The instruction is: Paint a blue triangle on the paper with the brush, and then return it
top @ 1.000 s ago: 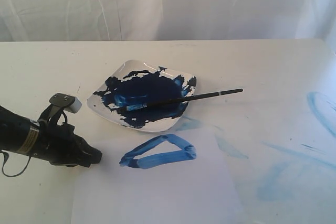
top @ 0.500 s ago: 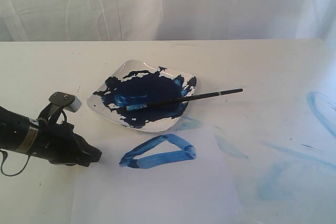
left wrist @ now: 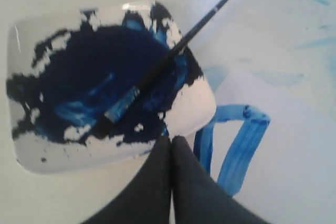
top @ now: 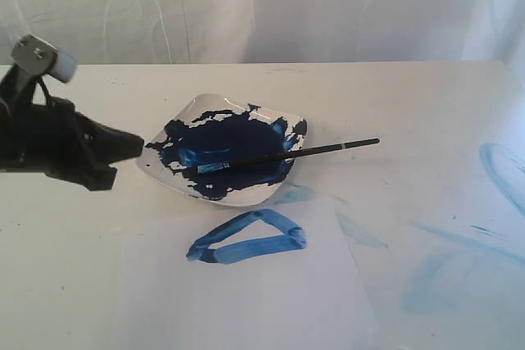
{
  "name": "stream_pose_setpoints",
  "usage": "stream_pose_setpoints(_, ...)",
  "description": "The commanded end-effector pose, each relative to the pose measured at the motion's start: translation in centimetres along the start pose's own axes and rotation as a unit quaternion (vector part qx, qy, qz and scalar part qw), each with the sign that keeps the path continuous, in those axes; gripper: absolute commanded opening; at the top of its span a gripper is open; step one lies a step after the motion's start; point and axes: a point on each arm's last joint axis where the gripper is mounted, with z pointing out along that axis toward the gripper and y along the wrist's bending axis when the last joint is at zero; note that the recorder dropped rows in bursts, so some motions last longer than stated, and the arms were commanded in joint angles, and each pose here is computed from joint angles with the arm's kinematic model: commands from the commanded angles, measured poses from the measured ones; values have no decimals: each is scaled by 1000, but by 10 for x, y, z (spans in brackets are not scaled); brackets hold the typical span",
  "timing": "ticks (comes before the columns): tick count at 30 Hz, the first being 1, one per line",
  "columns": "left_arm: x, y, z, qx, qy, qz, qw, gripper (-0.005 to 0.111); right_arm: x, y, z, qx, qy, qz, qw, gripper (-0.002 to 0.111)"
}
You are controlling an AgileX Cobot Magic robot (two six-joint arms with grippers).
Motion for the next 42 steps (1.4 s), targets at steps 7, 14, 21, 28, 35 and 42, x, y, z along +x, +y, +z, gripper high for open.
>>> stream_pose_setpoints(7,-50,-50,-102,-99,-172,144,970,0,0,0,0,-1,-5,-3,1000,0)
stream_pose_setpoints(14,-57,-81,-160,-152,-274,141,939,0,0,0,0,-1,-5,-3,1000,0)
stream_pose_setpoints(21,-51,-106,-208,-184,-369,106,905,0,0,0,0,-1,-5,-3,1000,0)
stream_pose_setpoints(28,-8,-112,-228,-248,-426,45,869,0,0,0,0,-1,-5,-3,1000,0)
stream_pose_setpoints(35,56,-100,-217,-324,-436,4,840,0,0,0,0,-1,-5,-3,1000,0)
stream_pose_setpoints(42,92,-78,-183,-355,-377,-48,854,0,0,0,0,-1,-5,-3,1000,0)
